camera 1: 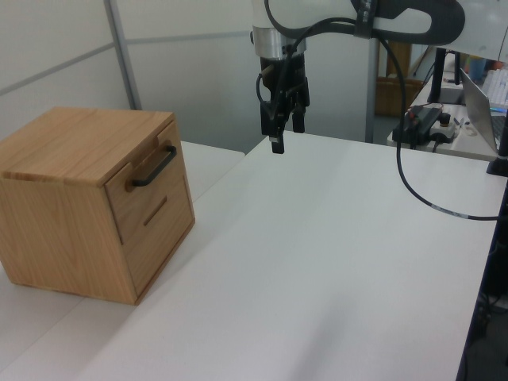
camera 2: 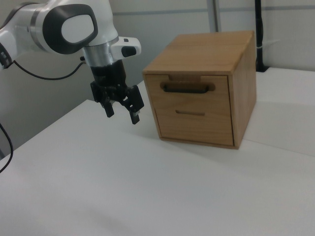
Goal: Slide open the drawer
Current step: 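Raise the open gripper and swing it toward the wooden cabinet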
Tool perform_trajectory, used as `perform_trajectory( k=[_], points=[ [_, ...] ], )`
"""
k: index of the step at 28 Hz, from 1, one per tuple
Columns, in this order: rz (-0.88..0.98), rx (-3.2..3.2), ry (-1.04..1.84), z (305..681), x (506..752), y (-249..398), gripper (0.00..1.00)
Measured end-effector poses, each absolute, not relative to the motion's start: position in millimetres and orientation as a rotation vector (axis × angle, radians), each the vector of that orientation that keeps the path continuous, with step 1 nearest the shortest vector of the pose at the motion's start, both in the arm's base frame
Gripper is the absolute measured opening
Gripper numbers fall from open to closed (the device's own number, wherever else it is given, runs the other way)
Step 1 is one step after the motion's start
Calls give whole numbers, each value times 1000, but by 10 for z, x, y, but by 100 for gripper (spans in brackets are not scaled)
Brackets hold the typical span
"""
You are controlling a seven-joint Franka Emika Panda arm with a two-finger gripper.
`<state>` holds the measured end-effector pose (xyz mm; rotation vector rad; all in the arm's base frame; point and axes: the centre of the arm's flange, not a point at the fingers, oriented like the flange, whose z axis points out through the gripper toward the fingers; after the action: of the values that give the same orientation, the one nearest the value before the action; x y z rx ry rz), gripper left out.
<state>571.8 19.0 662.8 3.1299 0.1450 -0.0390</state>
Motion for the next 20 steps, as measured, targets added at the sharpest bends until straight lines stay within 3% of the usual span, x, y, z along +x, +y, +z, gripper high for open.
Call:
perform_trajectory(
  k=[13,20],
  points=[
    [-30,3132,57,6660,5701,163,100],
    [-69,3121,-139,6656,5658,112,100]
  ],
)
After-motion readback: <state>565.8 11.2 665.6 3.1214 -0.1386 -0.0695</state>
